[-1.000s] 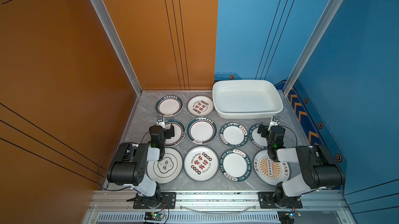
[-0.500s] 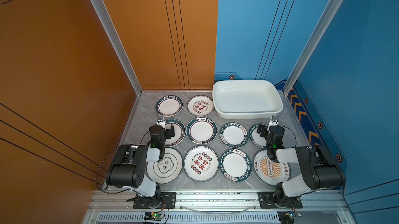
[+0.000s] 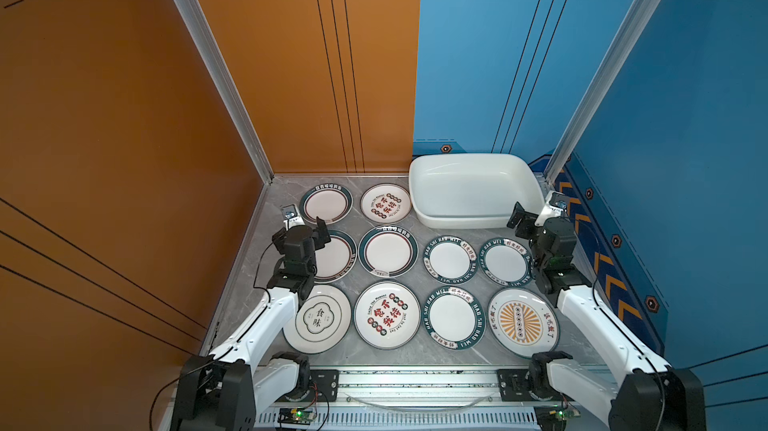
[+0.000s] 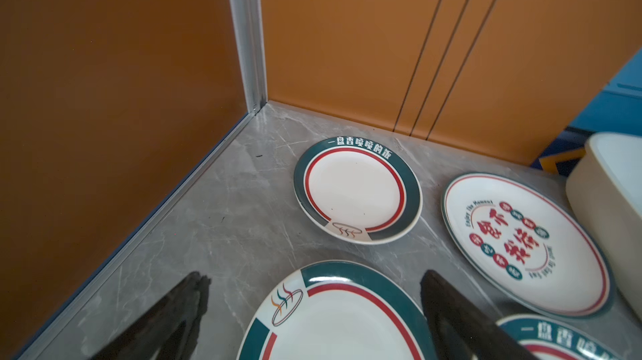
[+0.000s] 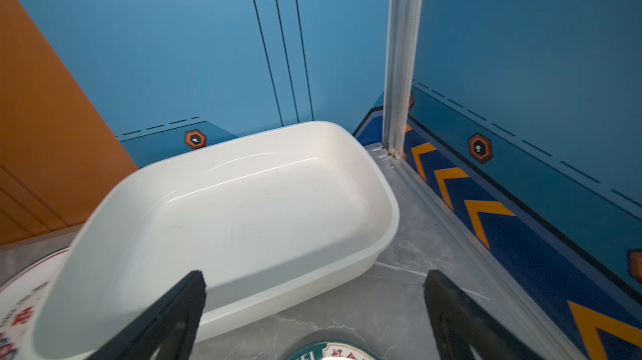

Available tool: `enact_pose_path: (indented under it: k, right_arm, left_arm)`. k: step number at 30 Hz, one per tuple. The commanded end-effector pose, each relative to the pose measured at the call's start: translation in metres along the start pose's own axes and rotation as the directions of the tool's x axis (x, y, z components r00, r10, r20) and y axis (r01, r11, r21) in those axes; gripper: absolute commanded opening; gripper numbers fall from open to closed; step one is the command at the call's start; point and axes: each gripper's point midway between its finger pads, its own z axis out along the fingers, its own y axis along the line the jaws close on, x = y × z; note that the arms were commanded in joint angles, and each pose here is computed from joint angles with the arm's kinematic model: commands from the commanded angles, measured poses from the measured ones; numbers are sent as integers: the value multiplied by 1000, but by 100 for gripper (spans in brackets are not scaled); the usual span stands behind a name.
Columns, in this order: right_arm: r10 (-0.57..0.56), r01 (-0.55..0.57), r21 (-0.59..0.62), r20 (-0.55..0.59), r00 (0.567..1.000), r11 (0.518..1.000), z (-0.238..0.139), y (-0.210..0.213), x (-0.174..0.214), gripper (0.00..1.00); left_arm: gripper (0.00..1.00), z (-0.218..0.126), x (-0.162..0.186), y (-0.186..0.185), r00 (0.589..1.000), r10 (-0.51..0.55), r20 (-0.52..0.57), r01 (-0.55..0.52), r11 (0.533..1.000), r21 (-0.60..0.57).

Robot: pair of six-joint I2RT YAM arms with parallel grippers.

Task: Place the plates into the plastic bin on the countertop
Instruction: 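Move left gripper to edge of green-and-red-rimmed plate while right arm shifts toward bin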

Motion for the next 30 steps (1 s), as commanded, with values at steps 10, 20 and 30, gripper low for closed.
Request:
enact_pose_path:
  k: [10,20,30]
  right_arm:
    - [171,-219,-41,-491,854,975,-8,22,86,100]
    - [184,-256,-69,-519,834,964,-4,32,104,95]
    - [188,-275,-80,-549,814,958,-5,38,117,94]
  left_arm:
    - [99,-17,92,73,876,-360,-322,331,933,-143]
    - [96,0,126,75,787,-464,-407,460,881,-113]
    - [83,20,150,63,713,-476,-515,516,853,-75]
